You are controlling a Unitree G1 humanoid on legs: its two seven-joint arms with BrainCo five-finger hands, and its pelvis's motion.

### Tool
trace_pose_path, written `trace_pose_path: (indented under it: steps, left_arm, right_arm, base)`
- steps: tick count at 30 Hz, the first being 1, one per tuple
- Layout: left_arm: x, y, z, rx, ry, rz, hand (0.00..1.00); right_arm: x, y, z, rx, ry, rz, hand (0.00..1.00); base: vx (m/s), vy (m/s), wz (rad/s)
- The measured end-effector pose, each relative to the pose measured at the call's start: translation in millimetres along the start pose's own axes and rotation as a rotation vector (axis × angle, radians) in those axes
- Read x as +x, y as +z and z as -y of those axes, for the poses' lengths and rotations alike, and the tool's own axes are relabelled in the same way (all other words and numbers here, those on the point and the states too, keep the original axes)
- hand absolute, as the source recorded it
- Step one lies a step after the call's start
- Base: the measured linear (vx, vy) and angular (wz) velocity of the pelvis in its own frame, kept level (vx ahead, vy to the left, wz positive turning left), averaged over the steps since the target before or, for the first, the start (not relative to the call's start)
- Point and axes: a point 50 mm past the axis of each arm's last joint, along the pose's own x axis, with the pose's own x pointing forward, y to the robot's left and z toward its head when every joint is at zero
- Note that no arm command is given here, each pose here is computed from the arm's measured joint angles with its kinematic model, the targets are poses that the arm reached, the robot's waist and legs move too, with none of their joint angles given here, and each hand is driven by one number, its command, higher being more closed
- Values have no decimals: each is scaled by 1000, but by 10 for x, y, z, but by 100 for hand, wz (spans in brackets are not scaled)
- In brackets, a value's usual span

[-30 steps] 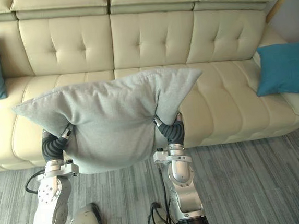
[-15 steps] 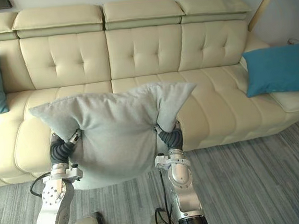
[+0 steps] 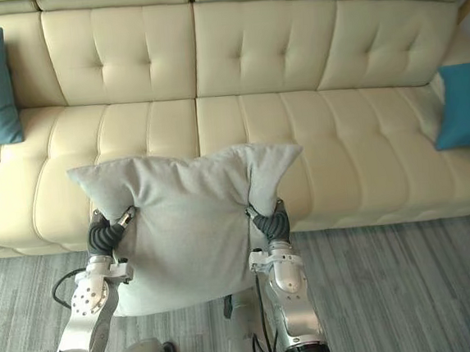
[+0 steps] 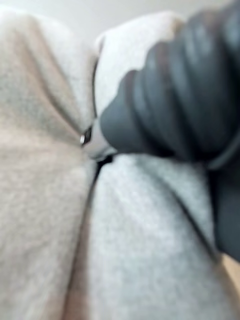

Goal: Pick up cushions and gather them together orderly.

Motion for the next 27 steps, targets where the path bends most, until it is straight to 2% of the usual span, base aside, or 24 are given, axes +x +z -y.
trace_pose_path:
  steps: [4, 7, 14, 18, 27]
  left_arm:
    - [16, 25, 104, -55, 0, 10, 100]
    - [57, 177, 138, -75, -11, 81, 100]
    - [-70, 347, 85, -84, 16, 155, 100]
    - [-140, 291, -48, -26, 23, 127, 100]
    - [-198, 71, -57, -13, 2, 27, 100]
  right_arm:
    - [-18, 229, 134, -60, 12, 94, 100]
    - [3, 402, 150, -32, 0, 171, 100]
    - [-43, 519, 84, -4, 30, 219, 100]
    - [-145, 336, -32, 90, 0, 127, 100]
    - [-75, 115, -25, 60, 11, 37, 100]
  base:
    - [552, -258, 37]
    - [239, -166, -14]
    - [412, 131, -33]
    - [224, 195, -22]
    - [-2, 40, -28]
